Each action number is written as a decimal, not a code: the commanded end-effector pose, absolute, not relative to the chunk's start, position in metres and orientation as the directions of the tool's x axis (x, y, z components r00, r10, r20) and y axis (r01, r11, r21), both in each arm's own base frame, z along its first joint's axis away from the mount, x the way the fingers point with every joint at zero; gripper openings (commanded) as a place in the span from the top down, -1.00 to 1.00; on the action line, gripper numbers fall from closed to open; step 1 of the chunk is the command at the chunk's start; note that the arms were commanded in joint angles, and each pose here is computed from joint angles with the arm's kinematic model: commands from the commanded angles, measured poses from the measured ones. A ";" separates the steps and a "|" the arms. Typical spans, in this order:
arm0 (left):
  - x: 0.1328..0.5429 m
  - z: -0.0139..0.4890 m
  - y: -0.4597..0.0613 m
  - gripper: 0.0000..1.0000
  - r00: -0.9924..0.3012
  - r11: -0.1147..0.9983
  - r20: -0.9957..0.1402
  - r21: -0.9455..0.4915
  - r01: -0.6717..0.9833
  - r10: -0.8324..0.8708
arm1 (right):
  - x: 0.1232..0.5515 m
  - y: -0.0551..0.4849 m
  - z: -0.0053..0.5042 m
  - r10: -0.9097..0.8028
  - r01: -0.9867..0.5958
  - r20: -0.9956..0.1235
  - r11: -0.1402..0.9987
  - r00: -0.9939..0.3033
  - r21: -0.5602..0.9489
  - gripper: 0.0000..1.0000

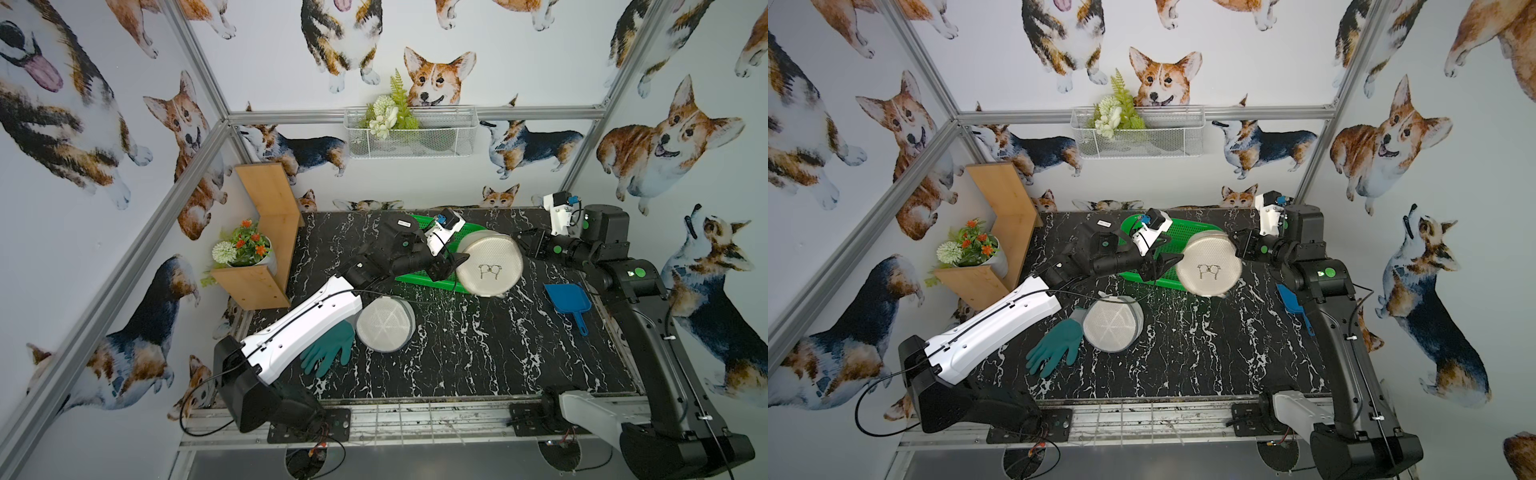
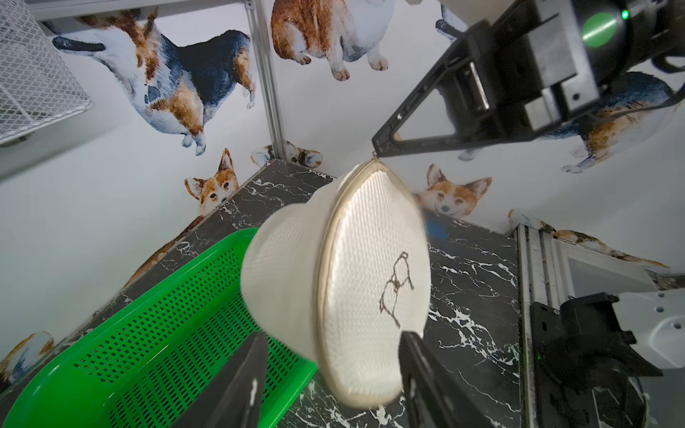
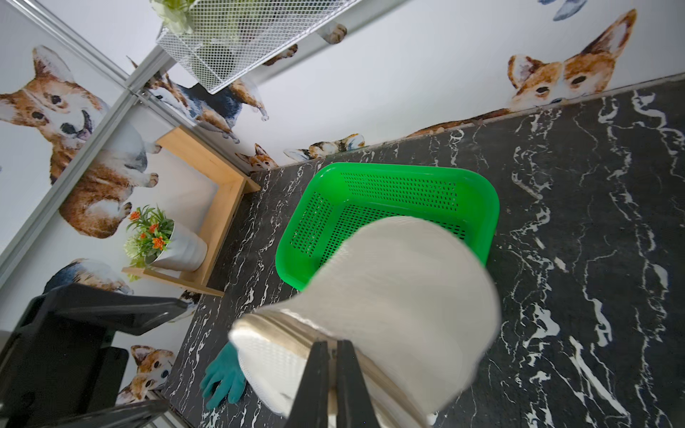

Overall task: Turn the laundry bag inside out
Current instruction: Zip the zipper on the laundry bag.

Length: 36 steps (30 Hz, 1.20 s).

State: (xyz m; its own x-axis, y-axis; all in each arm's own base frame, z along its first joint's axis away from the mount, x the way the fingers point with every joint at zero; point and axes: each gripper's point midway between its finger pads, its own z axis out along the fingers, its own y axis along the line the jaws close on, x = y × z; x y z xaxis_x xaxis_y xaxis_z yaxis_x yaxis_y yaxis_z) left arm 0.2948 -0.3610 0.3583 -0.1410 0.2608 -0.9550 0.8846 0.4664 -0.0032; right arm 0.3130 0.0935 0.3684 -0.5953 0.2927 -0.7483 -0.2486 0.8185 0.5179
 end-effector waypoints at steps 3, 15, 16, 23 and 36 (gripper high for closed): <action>0.283 0.362 -0.367 -0.34 -0.107 0.392 -0.944 0.025 0.920 0.311 | 0.307 0.113 0.370 0.204 -0.329 -0.776 0.819 -0.597 0.469 1.00; 0.274 0.361 -0.392 -0.30 -0.076 0.306 -0.931 0.040 0.951 0.357 | 0.294 0.162 0.369 0.079 -0.457 -0.780 0.772 -0.621 0.442 1.00; 0.274 0.360 -0.391 -0.26 -0.069 0.304 -0.926 0.050 0.951 0.370 | 0.292 0.165 0.370 0.070 -0.469 -0.783 0.767 -0.618 0.439 1.00; 0.274 0.353 -0.388 -0.06 -0.062 0.294 -0.905 0.072 0.953 0.422 | 0.283 0.177 0.373 0.038 -0.509 -0.795 0.749 -0.606 0.424 1.00; 0.277 0.345 -0.391 0.71 -0.085 0.296 -0.895 0.054 0.954 0.438 | 0.281 0.180 0.373 0.024 -0.525 -0.803 0.746 -0.595 0.411 1.00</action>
